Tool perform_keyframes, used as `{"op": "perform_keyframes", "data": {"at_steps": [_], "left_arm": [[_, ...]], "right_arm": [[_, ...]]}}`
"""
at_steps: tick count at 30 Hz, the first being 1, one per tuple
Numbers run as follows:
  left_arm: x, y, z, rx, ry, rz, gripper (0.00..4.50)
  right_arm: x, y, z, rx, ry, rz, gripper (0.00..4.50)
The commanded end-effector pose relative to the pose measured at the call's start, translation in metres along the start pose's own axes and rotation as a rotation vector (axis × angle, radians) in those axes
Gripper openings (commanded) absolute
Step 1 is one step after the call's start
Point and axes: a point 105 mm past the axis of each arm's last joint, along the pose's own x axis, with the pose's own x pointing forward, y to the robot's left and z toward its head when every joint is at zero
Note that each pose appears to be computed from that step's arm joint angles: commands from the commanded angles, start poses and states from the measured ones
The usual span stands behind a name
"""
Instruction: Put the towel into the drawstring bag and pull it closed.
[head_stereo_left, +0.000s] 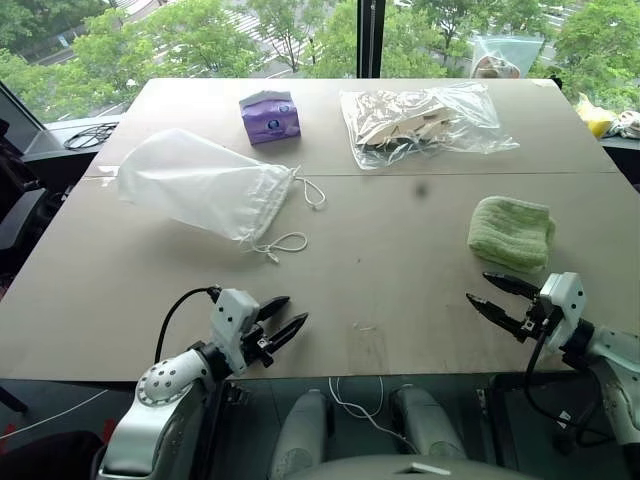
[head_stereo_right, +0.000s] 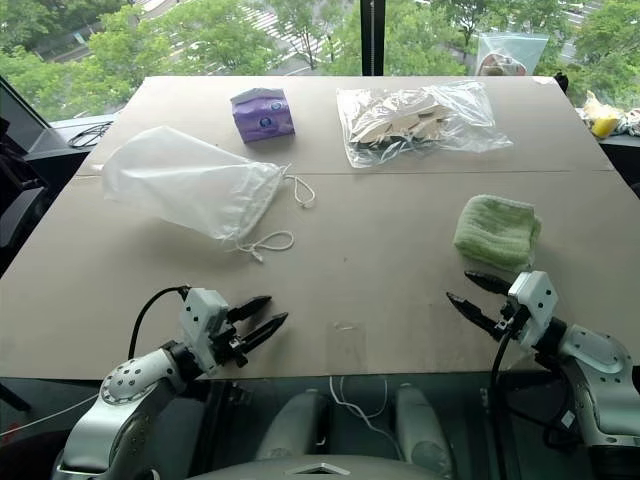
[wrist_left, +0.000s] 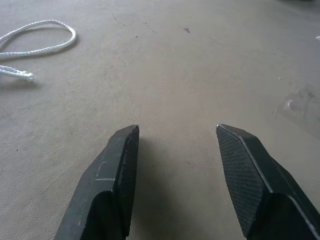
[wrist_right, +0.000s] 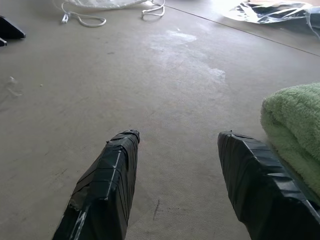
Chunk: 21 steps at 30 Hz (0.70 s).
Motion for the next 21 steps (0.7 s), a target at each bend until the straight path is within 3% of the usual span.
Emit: {"op": "perform_keyframes", "data": {"at_steps": [1, 21], "left_arm": [[-0.001, 0.001, 0.006, 0.011, -0.026, 0.012, 2.5], [0.006, 0.019, 0.02, 0.015, -0.109, 0.104, 2.5]], "right_arm": [[0.002, -0.001, 0.005, -0.012, -0.024, 0.015, 2.71], [0.014, 0.005, 0.013, -0.013, -0.052, 0.058, 2.71]]}}
